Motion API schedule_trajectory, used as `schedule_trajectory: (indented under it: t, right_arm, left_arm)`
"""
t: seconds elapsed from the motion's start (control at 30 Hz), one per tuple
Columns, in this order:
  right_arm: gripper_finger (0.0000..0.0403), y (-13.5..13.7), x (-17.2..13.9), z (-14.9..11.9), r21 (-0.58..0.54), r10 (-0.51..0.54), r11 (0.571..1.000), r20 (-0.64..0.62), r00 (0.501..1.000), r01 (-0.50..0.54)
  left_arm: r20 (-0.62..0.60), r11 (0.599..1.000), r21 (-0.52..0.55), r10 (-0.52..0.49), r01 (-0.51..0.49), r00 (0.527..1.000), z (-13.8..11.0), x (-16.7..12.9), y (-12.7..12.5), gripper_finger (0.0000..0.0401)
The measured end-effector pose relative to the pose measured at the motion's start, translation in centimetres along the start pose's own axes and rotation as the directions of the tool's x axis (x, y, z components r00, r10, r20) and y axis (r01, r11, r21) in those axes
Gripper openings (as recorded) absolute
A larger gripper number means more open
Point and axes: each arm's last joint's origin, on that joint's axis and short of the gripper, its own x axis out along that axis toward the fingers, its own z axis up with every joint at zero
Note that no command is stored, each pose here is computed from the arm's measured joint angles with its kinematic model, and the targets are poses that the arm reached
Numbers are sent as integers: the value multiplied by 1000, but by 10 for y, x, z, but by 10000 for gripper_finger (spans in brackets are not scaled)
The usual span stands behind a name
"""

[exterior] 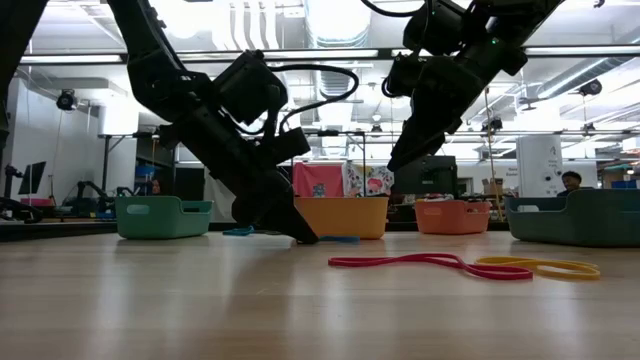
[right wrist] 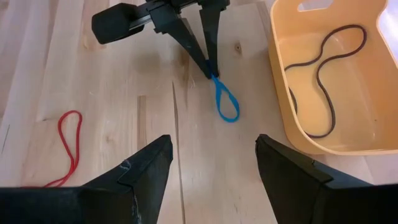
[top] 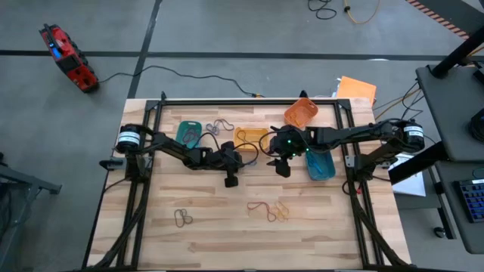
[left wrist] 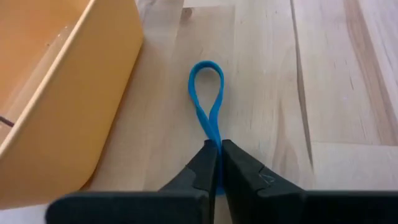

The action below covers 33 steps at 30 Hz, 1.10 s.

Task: Sort rubber bands into baskets
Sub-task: Put the blue rubberband into the blue bin

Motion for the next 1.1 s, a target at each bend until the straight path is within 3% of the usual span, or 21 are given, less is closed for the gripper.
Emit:
schedule_trajectory:
  t: [0.17, 0.53, 0.73, 1.1]
  right_arm:
    - [224, 1, 0, 1, -10, 2, 1000, 15, 1000, -2]
    - [224, 9, 4, 14, -148, 26, 989, 179, 984, 1]
    - [224, 8, 17, 11, -156, -86, 981, 176, 981, 114]
    - [224, 5, 36, 9, -144, -95, 982, 171, 981, 120]
  left_arm:
    - [19, 999, 32, 7, -8, 1000, 6, -9, -1, 1]
    - [138, 991, 127, 16, -34, 990, 32, -36, 6, 0]
    - [171, 988, 145, 30, -55, 985, 39, -44, 8, 0]
    - [227, 975, 195, 57, -103, 972, 52, -46, 9, 0]
